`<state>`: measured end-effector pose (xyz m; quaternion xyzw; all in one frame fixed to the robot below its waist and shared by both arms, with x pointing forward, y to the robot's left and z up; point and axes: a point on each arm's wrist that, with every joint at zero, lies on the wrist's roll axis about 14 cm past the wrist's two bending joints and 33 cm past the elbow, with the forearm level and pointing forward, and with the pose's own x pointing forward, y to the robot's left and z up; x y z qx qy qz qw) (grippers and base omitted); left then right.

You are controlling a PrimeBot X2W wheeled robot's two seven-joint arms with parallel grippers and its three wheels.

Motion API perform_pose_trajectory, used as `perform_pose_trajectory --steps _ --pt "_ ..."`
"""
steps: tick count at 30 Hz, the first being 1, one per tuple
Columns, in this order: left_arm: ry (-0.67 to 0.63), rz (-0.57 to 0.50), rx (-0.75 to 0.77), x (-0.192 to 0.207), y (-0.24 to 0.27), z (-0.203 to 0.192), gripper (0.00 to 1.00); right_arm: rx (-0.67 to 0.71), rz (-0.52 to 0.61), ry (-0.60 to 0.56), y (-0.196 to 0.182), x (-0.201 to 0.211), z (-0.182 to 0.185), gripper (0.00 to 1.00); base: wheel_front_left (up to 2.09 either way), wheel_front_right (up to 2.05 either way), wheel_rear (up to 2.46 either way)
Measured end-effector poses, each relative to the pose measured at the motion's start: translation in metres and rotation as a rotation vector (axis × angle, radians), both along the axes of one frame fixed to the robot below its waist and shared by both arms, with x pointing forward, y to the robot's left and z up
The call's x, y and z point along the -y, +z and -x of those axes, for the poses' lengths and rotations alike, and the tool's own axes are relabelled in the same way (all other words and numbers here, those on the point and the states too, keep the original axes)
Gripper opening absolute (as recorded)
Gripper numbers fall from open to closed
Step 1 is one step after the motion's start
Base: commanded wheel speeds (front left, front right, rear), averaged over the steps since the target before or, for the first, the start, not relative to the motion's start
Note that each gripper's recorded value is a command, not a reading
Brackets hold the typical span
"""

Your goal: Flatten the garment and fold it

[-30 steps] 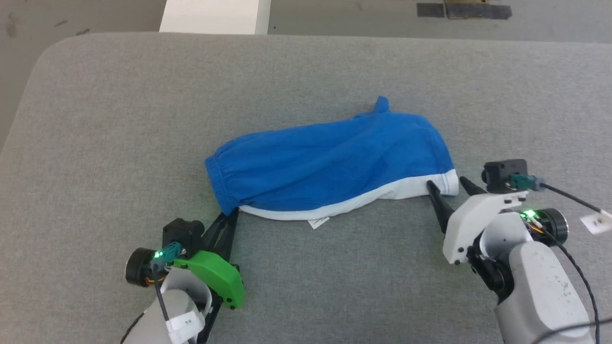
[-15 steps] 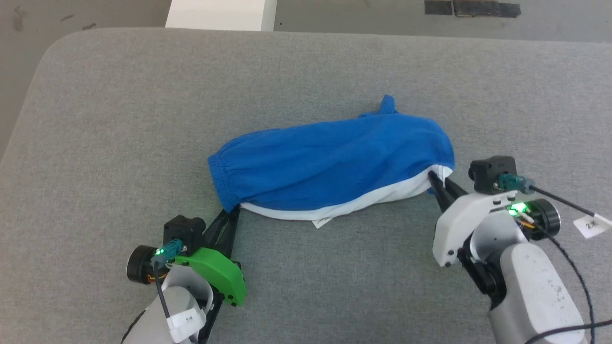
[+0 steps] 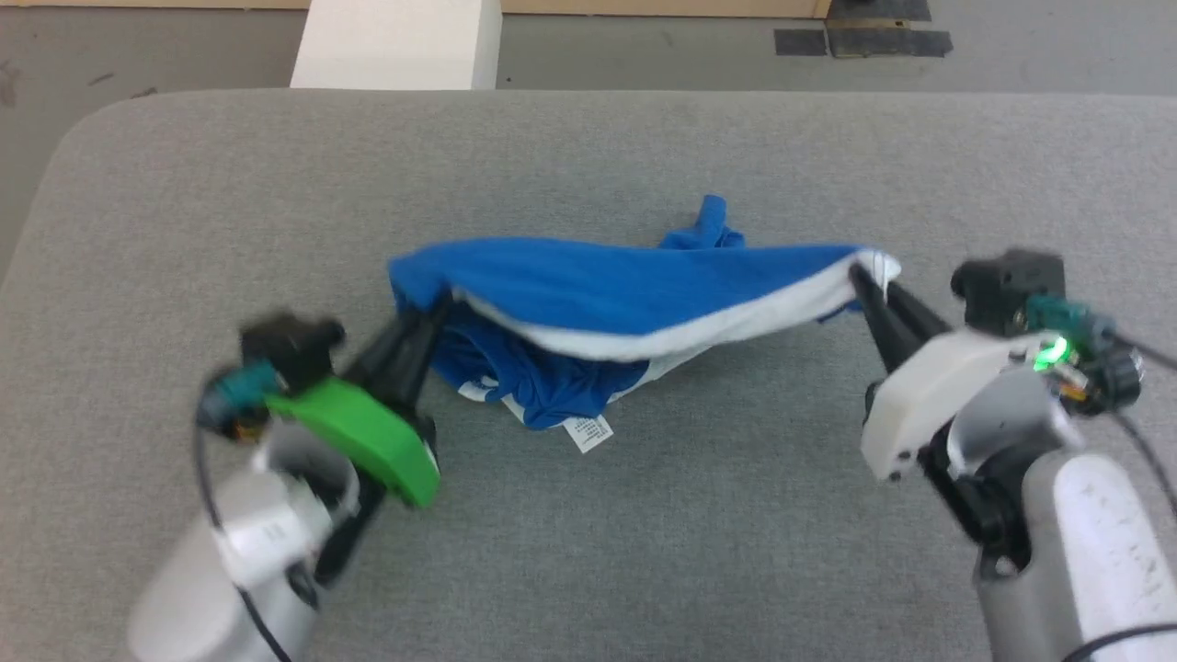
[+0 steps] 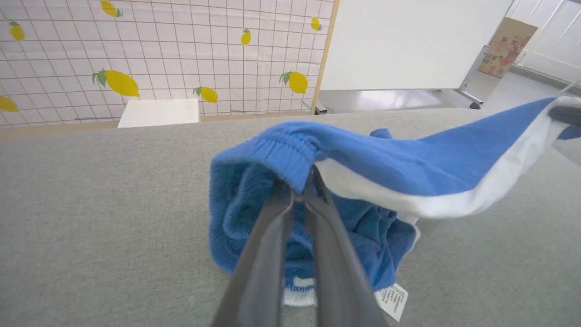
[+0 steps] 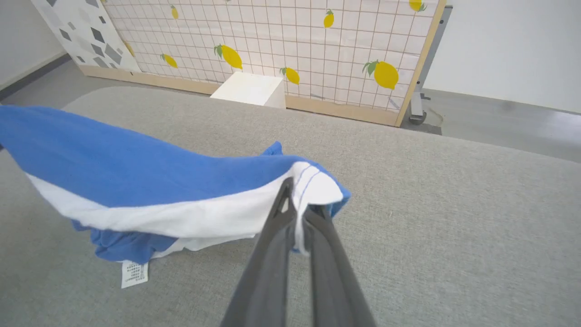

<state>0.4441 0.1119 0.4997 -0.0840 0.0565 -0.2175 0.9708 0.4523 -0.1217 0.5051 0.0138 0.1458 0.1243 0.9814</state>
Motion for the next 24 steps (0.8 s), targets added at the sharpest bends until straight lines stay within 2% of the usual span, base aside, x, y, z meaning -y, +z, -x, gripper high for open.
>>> perform_pose_trajectory --steps 3,10,15,20,24 --pt "-0.064 0.039 0.04 0.008 0.042 -0.018 0.0 0.037 0.055 0.022 0.025 0.003 -0.016 0.0 0.0 0.0 0.0" --pt "-0.134 -0.015 0.116 0.009 0.116 -0.076 0.0 0.167 0.178 0.029 0.095 0.02 -0.082 0.0 0.0 0.0 0.0" --pt "-0.082 -0.039 0.193 0.002 0.156 -0.126 0.0 0.274 0.242 0.013 0.139 0.023 -0.13 0.0 0.0 0.0 0.0" --pt "0.027 -0.055 0.333 -0.011 0.191 -0.175 0.0 0.413 0.302 -0.021 0.176 0.029 -0.172 0.0 0.0 0.0 0.0" --pt "0.1 0.003 0.45 -0.018 0.209 -0.202 0.0 0.54 0.331 -0.037 0.196 0.03 -0.194 0.0 0.0 0.0 0.0"
